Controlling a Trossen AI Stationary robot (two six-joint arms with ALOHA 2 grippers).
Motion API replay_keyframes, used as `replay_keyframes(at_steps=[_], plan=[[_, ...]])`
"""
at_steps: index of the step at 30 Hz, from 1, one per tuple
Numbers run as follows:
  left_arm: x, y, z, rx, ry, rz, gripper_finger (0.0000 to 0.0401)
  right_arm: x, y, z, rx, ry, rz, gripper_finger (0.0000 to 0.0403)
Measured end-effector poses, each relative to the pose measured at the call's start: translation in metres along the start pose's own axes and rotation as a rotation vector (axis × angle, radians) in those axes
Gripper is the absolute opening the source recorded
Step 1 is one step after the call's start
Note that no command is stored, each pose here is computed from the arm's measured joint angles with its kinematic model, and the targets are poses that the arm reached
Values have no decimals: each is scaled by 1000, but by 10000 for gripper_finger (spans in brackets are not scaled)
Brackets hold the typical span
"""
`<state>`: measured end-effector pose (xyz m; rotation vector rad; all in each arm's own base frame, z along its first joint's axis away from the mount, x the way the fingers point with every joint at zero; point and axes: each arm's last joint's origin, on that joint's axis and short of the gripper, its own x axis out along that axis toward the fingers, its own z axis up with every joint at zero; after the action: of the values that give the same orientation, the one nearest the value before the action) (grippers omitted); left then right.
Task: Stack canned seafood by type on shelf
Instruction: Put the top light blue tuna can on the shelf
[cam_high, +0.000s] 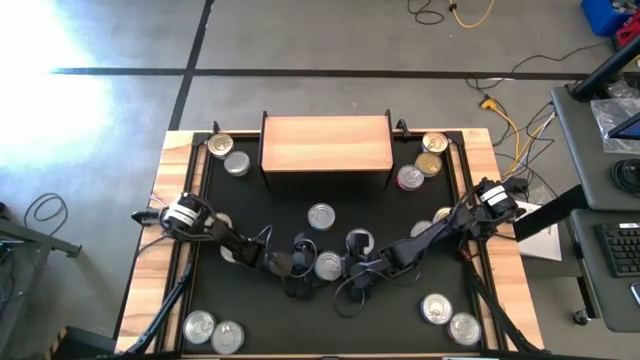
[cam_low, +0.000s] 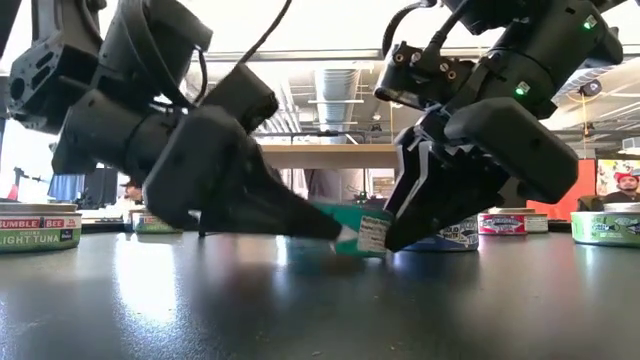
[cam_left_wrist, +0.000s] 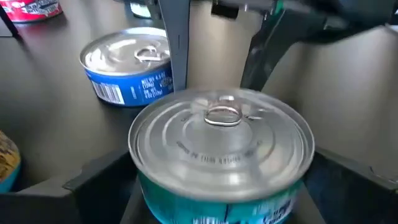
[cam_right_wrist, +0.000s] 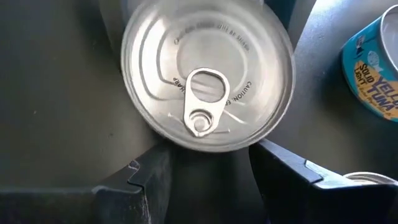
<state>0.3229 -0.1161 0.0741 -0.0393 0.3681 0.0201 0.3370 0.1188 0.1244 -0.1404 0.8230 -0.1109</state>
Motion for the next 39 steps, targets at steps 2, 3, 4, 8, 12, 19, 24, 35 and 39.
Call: replay_keyframes(at_steps=[2, 3, 4, 8, 12, 19, 24, 35, 39], plan=[[4, 0, -5, 0, -9, 7, 398, 0, 0, 0, 1, 4, -1, 194], [5, -1, -7, -4, -19, 8, 398, 0, 0, -1, 1, 6, -1, 194], [6, -1, -8, -12, -43, 8, 398, 0, 0, -1, 0, 11, -3, 194], [3, 2, -15, -56, -106, -7, 395, 0, -1, -1, 5, 10, -7, 194], [-4, 5, -18, -107, -113, -4, 376, 0, -2, 1, 9, -4, -21, 194], [-17, 5, -8, -119, -127, 19, 367, -5, -3, 12, -16, -14, -32, 194], [-28, 4, 16, -76, -122, 88, 368, -26, -8, 30, -53, 12, -47, 194], [-55, 41, 87, -18, -247, 321, 368, -103, -40, 77, -166, 16, -232, 194], [-55, 69, 110, -19, -233, 432, 368, -132, -54, 95, -154, -82, -374, 194]])
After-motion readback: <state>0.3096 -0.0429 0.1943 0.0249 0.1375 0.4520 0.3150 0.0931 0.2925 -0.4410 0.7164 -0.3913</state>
